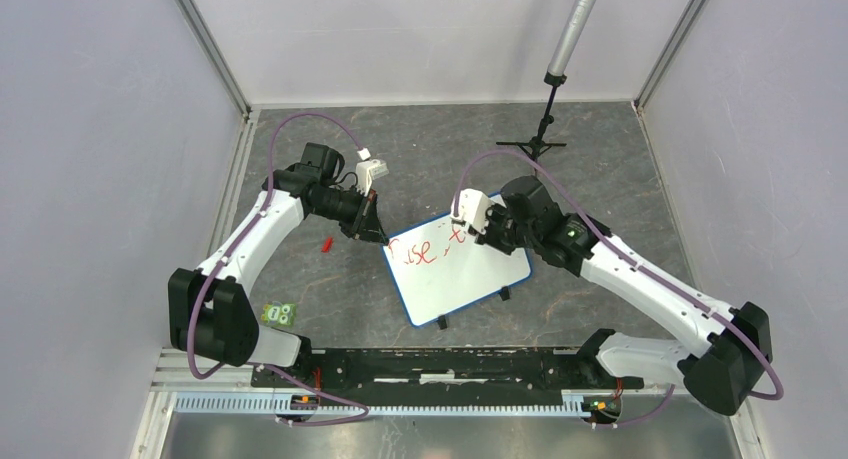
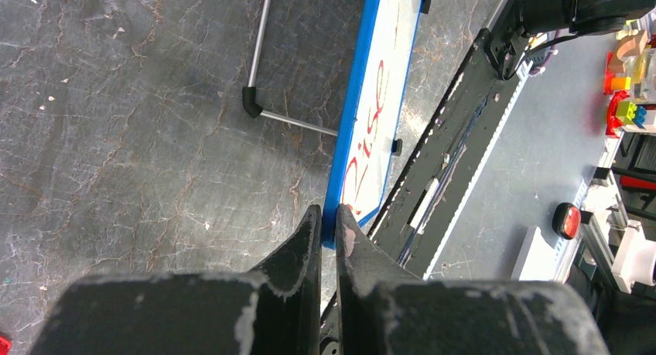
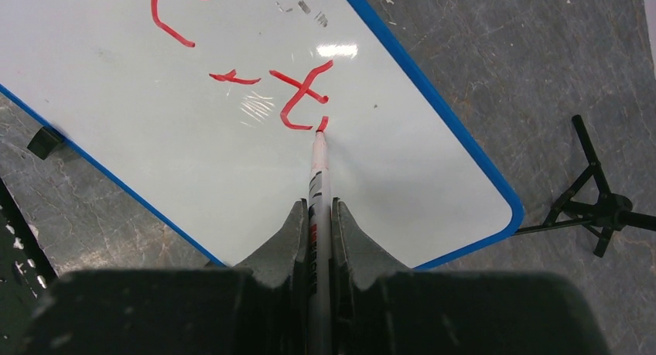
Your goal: Write a sentence on the whiteboard
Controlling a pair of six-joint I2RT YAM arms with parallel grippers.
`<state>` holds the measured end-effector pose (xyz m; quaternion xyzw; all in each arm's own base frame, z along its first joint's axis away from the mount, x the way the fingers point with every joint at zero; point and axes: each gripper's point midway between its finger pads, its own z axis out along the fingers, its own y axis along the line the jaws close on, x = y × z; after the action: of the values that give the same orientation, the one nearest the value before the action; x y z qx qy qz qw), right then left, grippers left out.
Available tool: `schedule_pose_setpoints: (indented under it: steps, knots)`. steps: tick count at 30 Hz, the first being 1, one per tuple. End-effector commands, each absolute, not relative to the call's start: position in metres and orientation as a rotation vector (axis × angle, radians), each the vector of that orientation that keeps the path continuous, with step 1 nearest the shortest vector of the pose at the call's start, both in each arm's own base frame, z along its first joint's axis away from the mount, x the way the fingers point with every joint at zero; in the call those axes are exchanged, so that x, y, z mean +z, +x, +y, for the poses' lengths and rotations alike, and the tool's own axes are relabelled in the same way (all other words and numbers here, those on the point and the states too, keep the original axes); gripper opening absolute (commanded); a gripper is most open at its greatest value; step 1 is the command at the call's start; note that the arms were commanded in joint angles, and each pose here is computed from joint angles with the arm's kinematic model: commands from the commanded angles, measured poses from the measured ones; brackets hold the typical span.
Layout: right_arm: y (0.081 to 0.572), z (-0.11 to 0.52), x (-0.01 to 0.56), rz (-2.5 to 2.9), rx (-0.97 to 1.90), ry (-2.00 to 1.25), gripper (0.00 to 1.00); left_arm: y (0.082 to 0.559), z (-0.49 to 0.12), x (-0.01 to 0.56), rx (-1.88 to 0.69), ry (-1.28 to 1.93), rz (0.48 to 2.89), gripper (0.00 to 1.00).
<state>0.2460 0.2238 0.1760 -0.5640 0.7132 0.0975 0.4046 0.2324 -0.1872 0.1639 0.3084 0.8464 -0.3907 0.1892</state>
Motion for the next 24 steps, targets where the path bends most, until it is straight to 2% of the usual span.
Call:
schedule_pose_setpoints:
  steps: [1,7,24]
  knots:
    - [0.243,0.216,0.172,1.803,0.23,-1.419,0.0,0.241,-0.19,0.169,-1.071,0.909,2.325,0.03]
    - [0.236,0.219,0.17,1.804,0.276,-1.433,0.0,0.241,-0.19,0.169,-1.073,0.91,2.323,0.03]
    - [0.265,0.221,0.197,1.774,0.193,-1.365,0.0,0.241,-0.189,0.168,-1.069,0.91,2.326,0.03]
